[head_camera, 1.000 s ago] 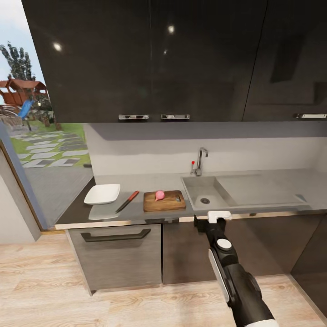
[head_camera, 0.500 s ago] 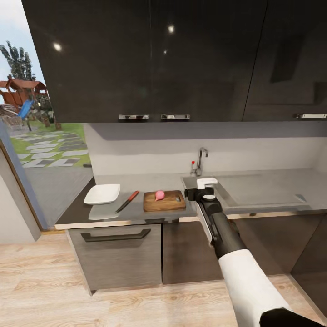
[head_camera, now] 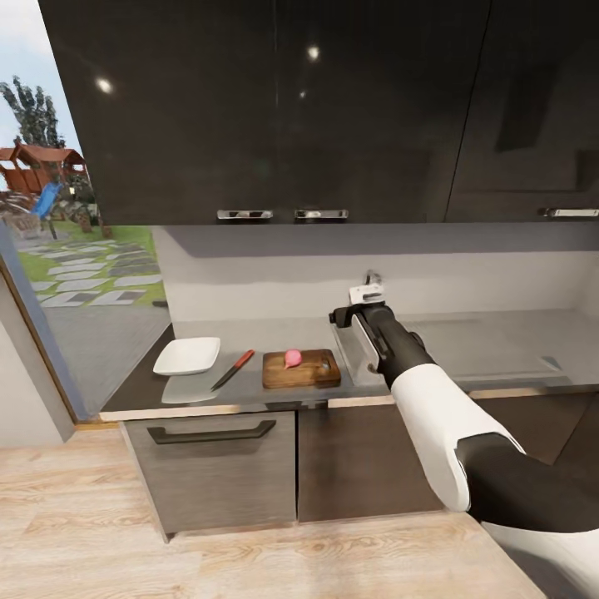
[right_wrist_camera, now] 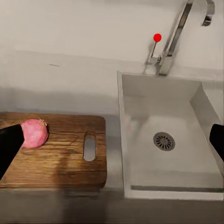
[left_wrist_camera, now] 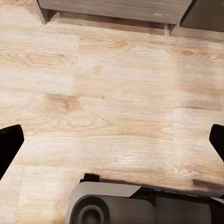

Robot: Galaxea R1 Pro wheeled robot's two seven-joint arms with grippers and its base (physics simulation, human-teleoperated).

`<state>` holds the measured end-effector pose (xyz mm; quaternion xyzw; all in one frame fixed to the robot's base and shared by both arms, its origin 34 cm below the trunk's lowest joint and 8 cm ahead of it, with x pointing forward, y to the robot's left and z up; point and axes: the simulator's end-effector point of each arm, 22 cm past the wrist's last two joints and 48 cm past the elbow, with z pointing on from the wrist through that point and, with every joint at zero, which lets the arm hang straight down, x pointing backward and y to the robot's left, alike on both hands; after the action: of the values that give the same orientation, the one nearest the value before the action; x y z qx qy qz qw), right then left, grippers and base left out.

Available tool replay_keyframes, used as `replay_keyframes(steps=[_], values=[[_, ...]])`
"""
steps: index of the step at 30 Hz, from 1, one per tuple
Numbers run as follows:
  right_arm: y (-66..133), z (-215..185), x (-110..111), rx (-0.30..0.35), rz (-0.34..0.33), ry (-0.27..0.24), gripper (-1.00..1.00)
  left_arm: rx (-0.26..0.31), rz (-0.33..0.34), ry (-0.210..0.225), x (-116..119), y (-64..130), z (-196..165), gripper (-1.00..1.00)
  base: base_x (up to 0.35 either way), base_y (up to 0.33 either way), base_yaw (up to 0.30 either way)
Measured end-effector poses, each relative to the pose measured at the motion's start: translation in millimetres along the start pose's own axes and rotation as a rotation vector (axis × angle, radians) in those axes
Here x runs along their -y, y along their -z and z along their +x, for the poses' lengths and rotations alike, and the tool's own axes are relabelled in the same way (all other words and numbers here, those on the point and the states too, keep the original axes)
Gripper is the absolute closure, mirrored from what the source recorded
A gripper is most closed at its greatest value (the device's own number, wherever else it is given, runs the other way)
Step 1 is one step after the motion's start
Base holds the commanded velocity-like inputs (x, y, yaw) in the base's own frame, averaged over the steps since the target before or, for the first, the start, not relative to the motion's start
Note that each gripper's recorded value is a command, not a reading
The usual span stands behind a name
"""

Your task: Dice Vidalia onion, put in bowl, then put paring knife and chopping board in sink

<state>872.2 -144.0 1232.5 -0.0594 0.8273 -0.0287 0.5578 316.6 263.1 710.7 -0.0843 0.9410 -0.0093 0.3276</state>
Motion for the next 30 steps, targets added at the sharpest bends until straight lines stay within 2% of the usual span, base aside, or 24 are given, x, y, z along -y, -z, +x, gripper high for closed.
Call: replay_keyframes(steps=[2, 3, 7, 14, 19, 23, 30], values=[[-0.4, 7.5, -21.0, -0.024, -0.093, 0.003, -1.0, -0.002, 0.001, 0.0, 0.1, 0.2, 1.0, -1.0, 0.272, 0.0, 0.0], [2.4, 11.2, -43.2, -0.037, -0.191, 0.008, -1.0, -0.003, 0.001, 0.0, 0.0, 0.2, 1.5, -1.0, 0.318, 0.0, 0.0], [10.6, 15.1, -74.9, -0.049, -0.335, 0.025, -1.0, -0.006, 0.011, -0.001, 1.7, 0.3, 2.2, -1.0, 0.336, 0.0, 0.0], [15.3, 17.8, -88.3, -0.053, -0.395, 0.052, -1.0, -0.006, 0.016, -0.001, 2.9, 0.3, 2.5, -1.0, 0.345, 0.0, 0.0], [26.5, 32.8, -112.5, -0.078, -0.509, 0.176, -1.0, -0.009, 0.016, -0.001, 2.8, 0.4, 4.1, -1.0, 0.346, 0.0, 0.0], [32.7, 40.9, -125.2, -0.092, -0.557, 0.229, -1.0, -0.013, 0.015, -0.001, 2.3, 0.5, 6.0, -1.0, 0.346, -0.019, 0.0], [37.9, 46.1, -133.1, -0.103, -0.6, 0.249, -1.0, -0.018, 0.013, -0.001, 1.5, 0.6, 8.5, -1.0, 0.328, -0.123, 0.0]])
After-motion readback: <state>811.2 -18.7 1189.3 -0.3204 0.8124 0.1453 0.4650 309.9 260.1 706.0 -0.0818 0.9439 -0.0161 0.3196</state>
